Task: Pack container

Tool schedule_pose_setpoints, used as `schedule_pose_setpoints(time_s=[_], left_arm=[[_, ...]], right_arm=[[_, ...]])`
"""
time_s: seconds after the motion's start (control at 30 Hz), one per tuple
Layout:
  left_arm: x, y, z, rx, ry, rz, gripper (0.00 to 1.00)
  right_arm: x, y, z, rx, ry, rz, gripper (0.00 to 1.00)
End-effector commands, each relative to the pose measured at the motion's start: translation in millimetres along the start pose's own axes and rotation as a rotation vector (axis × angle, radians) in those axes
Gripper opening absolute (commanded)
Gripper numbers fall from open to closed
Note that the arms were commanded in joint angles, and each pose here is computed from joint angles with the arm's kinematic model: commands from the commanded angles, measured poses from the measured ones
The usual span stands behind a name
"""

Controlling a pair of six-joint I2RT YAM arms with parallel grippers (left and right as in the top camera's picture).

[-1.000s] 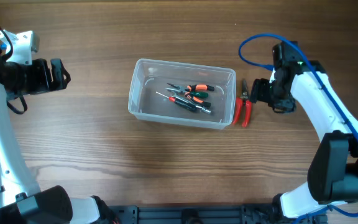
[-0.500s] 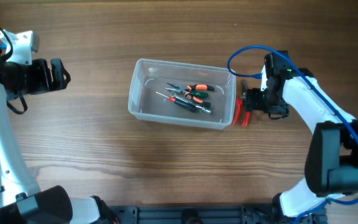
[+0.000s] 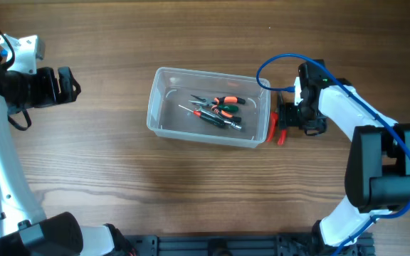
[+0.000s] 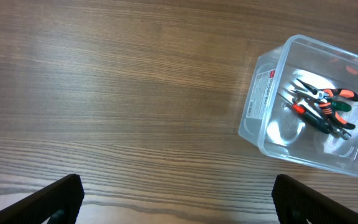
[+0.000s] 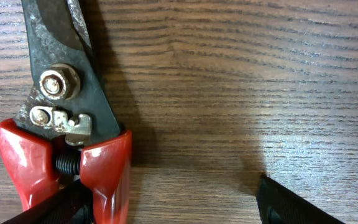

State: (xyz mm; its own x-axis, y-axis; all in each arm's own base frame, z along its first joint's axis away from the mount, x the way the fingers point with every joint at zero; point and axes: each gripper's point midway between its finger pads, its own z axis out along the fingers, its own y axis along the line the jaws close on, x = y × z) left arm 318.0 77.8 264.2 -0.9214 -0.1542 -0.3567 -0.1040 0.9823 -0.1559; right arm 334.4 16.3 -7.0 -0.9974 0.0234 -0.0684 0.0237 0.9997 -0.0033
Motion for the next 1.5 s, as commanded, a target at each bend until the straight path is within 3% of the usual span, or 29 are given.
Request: schedule_pose_setpoints(time_s=[0.0, 0.17, 0.33, 0.53, 0.83, 1.13, 1.23, 1.37, 1.47], left_arm=[[0, -3, 1, 0.020, 0.002, -0.005, 1.00], [0, -3, 1, 0.020, 0.002, -0.005, 1.00], [0, -3, 1, 0.020, 0.002, -0.005, 1.00], [0, -3, 1, 0.020, 0.002, -0.005, 1.00], [0, -3, 1, 0.020, 0.002, -0.005, 1.00], [0, -3, 1, 0.020, 0.002, -0.005, 1.00], [0, -3, 1, 0.020, 0.001, -0.005, 1.00], [0, -3, 1, 0.020, 0.002, -0.005, 1.00], [0, -3, 1, 0.020, 0.002, -0.005, 1.00]], right_arm=[[16, 2, 34, -0.004, 0.094, -0.027, 0.73], [17, 2, 37, -0.004, 0.100, -0.024, 0.35], [17, 2, 37, -0.004, 0.101, -0.025, 0.25], [17, 2, 36, -0.004, 0.102, -0.027, 0.20], [17, 2, 36, -0.004, 0.102, -0.028, 0.05], [12, 2, 31, -0.005, 0.087, -0.028, 0.04], [-18, 4, -2, -0.010, -0.002, -0.027, 0.04], [-72, 8, -88, -0.021, -0.222, -0.053, 0.04], [-91, 11, -142, -0.015, -0.340, -0.086, 0.04]])
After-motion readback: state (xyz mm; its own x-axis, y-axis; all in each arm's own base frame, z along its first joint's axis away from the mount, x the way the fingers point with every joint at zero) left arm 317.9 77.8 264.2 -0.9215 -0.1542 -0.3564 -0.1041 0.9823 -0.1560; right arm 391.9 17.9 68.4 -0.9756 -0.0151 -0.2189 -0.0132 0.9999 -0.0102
